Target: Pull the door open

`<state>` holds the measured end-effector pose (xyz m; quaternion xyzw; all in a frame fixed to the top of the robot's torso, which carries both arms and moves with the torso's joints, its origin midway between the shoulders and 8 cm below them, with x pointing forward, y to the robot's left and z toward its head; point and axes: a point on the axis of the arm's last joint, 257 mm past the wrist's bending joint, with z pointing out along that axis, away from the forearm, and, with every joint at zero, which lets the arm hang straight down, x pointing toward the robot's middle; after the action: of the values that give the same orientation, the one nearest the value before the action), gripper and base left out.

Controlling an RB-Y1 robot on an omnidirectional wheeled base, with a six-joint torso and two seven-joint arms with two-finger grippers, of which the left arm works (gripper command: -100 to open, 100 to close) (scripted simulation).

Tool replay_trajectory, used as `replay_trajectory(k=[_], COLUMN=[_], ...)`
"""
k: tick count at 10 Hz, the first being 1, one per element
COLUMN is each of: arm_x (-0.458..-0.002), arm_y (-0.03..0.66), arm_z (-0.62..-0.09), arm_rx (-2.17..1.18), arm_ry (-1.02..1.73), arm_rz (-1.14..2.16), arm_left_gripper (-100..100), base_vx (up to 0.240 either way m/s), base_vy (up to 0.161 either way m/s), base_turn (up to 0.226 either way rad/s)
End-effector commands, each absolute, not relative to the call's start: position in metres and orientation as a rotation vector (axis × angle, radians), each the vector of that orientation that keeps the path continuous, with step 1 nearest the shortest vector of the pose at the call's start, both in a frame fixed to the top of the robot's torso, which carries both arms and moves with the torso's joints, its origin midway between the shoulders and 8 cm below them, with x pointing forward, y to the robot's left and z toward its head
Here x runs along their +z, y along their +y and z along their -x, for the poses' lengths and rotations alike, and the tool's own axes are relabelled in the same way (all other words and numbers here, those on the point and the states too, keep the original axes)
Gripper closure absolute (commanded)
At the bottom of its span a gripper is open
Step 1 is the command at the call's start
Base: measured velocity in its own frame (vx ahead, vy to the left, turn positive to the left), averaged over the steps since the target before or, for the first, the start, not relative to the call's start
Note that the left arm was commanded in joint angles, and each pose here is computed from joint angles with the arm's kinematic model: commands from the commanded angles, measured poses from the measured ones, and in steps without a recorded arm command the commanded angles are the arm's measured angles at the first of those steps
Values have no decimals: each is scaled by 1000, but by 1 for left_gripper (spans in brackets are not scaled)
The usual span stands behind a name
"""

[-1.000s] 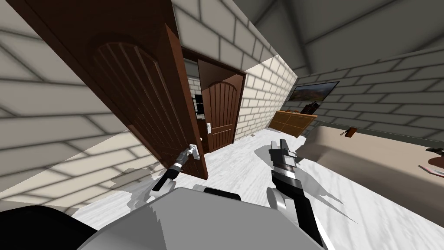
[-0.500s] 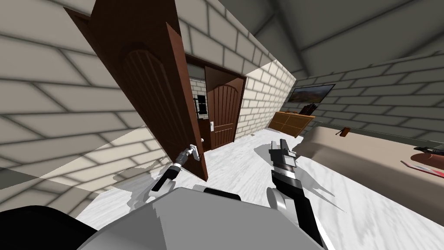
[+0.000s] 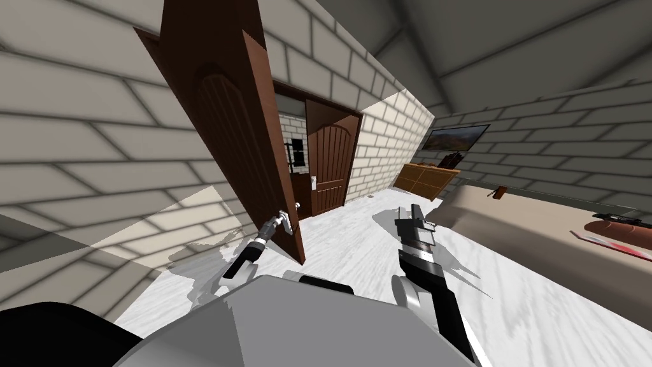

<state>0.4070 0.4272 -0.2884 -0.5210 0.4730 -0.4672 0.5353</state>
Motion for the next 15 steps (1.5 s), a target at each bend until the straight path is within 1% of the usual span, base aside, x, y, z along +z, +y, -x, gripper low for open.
replay_trajectory(k=[1, 5, 6, 8, 12, 15], arm_x=[-298, -298, -296, -296, -296, -296], arm_y=[416, 416, 419, 420, 420, 420], arm_z=[-403, -403, -405, -406, -406, -406], arm_rx=[-1123, -1123, -1121, -1121, -1121, -1120], arm_ry=[1144, 1144, 1140, 1140, 1140, 1140], arm_rz=[1254, 1254, 1252, 1252, 1252, 1252], arm_left_gripper=[100, 100, -100, -100, -100, -100], base_vx=[-174, -185, -262, -310, -250, -268], base_vy=[46, 12, 8, 21, 55, 14], base_turn=[-16, -7, -1, 3, 1, -9])
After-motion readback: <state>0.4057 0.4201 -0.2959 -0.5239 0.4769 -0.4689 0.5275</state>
